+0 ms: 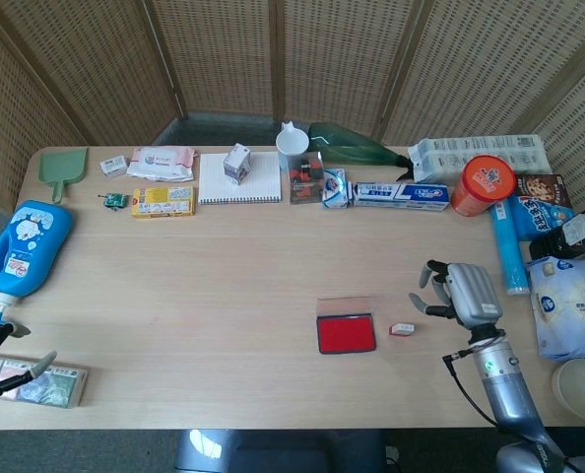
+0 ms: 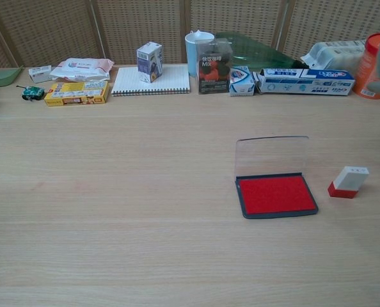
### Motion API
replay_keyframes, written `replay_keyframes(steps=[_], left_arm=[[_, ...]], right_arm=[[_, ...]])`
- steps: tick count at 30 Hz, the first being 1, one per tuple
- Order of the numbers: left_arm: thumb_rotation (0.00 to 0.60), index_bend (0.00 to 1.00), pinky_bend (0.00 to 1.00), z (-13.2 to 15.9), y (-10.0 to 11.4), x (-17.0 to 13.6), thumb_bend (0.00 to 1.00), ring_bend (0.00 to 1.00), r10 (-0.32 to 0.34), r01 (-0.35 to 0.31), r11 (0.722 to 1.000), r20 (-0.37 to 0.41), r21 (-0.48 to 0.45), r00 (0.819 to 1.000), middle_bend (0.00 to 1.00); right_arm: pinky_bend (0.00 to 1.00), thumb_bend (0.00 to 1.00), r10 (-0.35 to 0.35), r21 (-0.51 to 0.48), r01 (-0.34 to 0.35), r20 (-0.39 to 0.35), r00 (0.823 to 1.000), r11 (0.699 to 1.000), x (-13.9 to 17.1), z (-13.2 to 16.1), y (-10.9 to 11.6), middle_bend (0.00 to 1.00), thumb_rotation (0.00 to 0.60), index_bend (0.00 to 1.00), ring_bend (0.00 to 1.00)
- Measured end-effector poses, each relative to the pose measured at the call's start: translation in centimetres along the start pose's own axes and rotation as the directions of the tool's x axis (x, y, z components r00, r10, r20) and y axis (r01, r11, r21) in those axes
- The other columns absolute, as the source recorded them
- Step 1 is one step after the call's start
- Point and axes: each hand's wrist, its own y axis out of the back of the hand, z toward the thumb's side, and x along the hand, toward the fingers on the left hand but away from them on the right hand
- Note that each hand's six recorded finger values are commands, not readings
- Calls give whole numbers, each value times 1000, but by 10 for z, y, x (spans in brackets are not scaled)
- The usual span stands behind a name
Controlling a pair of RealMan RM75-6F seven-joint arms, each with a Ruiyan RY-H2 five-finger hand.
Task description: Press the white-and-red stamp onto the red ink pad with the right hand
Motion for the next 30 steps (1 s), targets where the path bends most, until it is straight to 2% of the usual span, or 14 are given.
replay_keyframes(steps=[7,17,23,30], left_arm=[[185,369,182,-1,-4,-9,117,313,2,-2,1000,-5,-17,1000,401],[182,369,182,4,-3,-26,115,312,20,-20,999,10,-36,1000,401],[186,369,182,8,-2,-32,116,312,23,-23,999,18,-46,1000,401],[188,369,182,11,3,-34,116,313,37,-36,998,20,-42,999,401]], right_arm=[[960,308,-44,38,43,22,999,998,29,-9,0,826,517,588,910],[958,308,-97,43,95,57,994,995,72,-23,-1,823,515,594,906],[955,307,-111,25,109,71,991,994,86,-31,3,823,516,596,906],[951,307,-129,-1,129,68,989,992,88,-36,3,825,515,605,909]])
